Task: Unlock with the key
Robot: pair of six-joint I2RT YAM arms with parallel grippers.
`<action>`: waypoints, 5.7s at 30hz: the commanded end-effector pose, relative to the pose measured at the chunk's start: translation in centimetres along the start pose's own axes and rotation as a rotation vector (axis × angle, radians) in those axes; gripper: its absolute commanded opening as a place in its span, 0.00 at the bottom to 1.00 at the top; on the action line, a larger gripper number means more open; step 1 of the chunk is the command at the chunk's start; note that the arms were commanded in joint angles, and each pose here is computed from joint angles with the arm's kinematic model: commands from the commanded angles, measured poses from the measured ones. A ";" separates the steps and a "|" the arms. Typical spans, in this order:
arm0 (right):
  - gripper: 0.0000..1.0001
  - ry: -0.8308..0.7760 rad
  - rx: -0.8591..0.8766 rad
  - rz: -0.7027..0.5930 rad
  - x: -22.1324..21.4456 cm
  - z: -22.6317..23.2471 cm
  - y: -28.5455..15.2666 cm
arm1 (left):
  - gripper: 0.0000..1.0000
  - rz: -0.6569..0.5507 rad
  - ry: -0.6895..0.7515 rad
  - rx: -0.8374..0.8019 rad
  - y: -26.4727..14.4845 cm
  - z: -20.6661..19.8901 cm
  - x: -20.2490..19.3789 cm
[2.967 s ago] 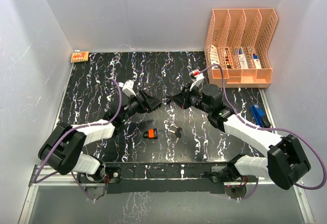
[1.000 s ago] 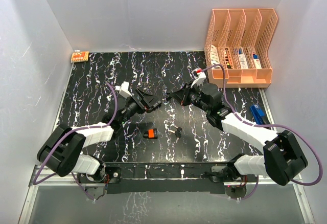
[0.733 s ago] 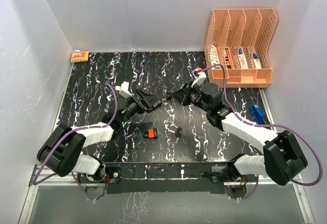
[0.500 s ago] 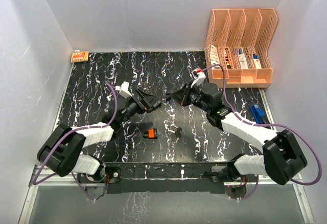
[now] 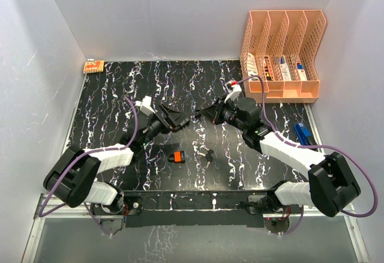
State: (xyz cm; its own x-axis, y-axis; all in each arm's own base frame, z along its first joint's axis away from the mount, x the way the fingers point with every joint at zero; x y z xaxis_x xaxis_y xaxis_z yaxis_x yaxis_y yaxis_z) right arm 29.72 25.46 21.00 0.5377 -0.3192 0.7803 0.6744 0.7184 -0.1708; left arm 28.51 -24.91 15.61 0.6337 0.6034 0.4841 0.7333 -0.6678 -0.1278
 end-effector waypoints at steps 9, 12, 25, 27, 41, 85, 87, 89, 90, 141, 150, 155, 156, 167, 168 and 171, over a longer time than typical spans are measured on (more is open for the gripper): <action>0.00 -0.033 0.048 -0.045 1.8 1.2 0.1 | 0.96 0.000 0.076 0.011 1.2 0.9 0.0; 0.00 -0.034 0.053 -0.042 1.8 1.2 0.1 | 0.94 0.005 0.084 0.002 1.7 1.3 -0.2; 0.00 -0.047 0.064 -0.040 1.8 1.4 -0.1 | 0.78 0.007 0.033 -0.065 2.8 1.4 -1.0; 0.00 -0.061 0.059 -0.041 1.6 1.2 -0.2 | 0.77 0.001 -0.010 -0.051 3.0 1.4 -0.8; 0.00 -0.138 0.094 -0.148 1.9 1.1 -1.3 | 0.72 -0.103 -0.375 -0.091 2.7 -0.1 0.6; 0.00 -0.154 0.013 -0.023 4.0 1.4 -2.3 | 0.66 -0.033 1.031 -0.312 1.6 -0.6 -3.2; 0.00 -0.149 0.031 -0.014 3.8 1.6 -2.3 | 0.63 -0.037 1.040 -0.332 1.9 -0.8 -3.4; 0.00 -0.145 0.048 -0.008 3.7 1.8 -2.3 | 0.62 -0.052 1.048 -0.358 2.2 -1.1 -3.5; 0.00 -0.143 0.053 -0.005 3.6 1.9 -2.3 | 0.62 -0.062 1.051 -0.368 2.3 -1.2 -3.5; 0.00 -0.107 0.091 0.048 1.4 1.4 -1.9 | 0.00 -0.039 1.091 -0.510 3.9 -3.1 -4.7; 0.46 -0.106 -0.073 -0.070 3.7 -0.7 -3.5 | 0.00 0.176 1.030 -0.269 3.8 -1.5 -4.0; 0.59 -0.161 -0.107 -0.133 4.9 -1.0 -5.0 | 0.00 0.277 1.047 -0.172 2.9 -1.3 -3.5; 0.59 -0.173 -0.107 -0.130 4.9 -1.0 -5.0 | 0.00 0.290 1.052 -0.173 2.7 -1.6 -3.4; 0.55 -0.286 -0.044 -0.105 4.0 -0.9 -4.8 | 0.00 0.548 1.101 -0.322 1.2 -3.5 -5.3; 0.55 -0.292 -0.031 -0.097 3.8 -0.8 -4.7 | 0.00 0.566 1.098 -0.342 1.1 -3.6 -5.6; 0.53 -0.294 -0.001 -0.058 2.7 -1.0 -4.2 | 0.00 0.615 1.085 -0.397 1.1 -4.1 -6.2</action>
State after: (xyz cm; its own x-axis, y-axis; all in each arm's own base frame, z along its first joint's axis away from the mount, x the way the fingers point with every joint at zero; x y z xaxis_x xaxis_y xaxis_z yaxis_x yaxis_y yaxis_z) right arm 28.70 20.07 22.45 0.3839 -0.1875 0.9041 0.7360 0.6535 -0.1770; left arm 25.97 -30.35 14.97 0.2069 -0.3524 0.9127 0.2955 -0.8668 -0.4017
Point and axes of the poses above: each gripper's point midway between its finger pads, its own y axis out along the fingers, its own z axis along the line the jaws close on, x = y × z, the point moved 2 cm from there along -y, back along the fingers, and after that the axes turned 2 degrees about y, right-handed, at the moved point
